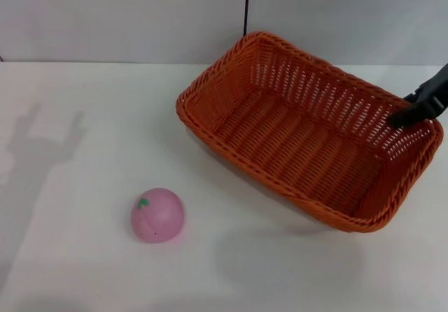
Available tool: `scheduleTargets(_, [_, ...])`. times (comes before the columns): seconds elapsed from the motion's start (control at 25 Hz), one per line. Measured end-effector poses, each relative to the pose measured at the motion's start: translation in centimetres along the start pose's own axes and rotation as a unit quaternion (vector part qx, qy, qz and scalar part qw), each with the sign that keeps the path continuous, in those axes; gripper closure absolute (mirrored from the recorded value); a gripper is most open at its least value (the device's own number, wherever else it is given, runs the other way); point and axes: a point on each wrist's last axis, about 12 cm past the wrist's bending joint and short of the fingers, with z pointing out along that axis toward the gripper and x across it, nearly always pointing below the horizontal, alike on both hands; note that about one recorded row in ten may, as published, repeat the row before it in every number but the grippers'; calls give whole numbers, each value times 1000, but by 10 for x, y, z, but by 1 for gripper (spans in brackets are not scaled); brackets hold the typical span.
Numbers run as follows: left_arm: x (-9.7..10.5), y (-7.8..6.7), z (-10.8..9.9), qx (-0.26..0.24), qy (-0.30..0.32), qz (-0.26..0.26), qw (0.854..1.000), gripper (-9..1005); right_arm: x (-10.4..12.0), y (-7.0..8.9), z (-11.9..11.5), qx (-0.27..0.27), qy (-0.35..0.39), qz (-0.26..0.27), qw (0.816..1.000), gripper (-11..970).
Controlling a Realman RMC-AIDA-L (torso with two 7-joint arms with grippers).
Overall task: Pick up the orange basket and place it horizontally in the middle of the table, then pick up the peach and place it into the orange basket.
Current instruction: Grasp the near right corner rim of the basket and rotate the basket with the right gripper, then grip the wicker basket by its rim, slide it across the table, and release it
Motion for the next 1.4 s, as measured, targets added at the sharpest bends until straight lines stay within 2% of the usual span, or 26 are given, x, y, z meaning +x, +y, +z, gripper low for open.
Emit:
scheduleTargets(0.24, [0, 0, -1, -2, 0, -1, 1000, 151, 2, 6, 21, 2, 10, -8, 1000, 494])
scheduleTargets(0.44, [-1, 1, -3, -5, 1, 0, 1000, 151, 4, 7, 26, 18, 3, -13, 1000, 534])
scheduleTargets(0.64, [-2, 1, -6, -8, 3, 1, 1000, 151, 5, 8, 21, 29, -15, -13, 999, 737])
scheduleTargets(0.68, [-2, 1, -6, -8, 3, 1, 1000, 151, 5, 8, 21, 29, -15, -13, 999, 746])
scheduleTargets(0.8, [-2, 1, -7, -8, 3, 1, 1000, 152, 4, 12, 10, 41, -50, -20, 998, 773])
scheduleTargets(0.84, [-2, 1, -7, -8, 3, 1, 1000, 152, 4, 15, -2, 46, -88, -25, 995, 782])
scheduleTargets(0.88, [-2, 1, -7, -8, 3, 1, 1000, 152, 4, 15, -2, 46, -88, -25, 995, 785])
scheduleTargets(1.08, [-2, 1, -7, -9, 3, 1, 1000, 152, 10, 23, -35, 55, -161, -43, 984, 800])
scheduleTargets(1.24, [-2, 1, -7, -9, 4, 1, 1000, 152, 15, 30, -57, 43, -179, -77, 980, 810])
scheduleTargets(1.28, [-2, 1, -7, -9, 4, 1, 1000, 152, 15, 30, -57, 43, -179, -77, 980, 810])
scheduleTargets(1.4, [-2, 1, -7, -9, 4, 1, 1000, 152, 18, 36, -64, 22, -166, -121, 978, 810])
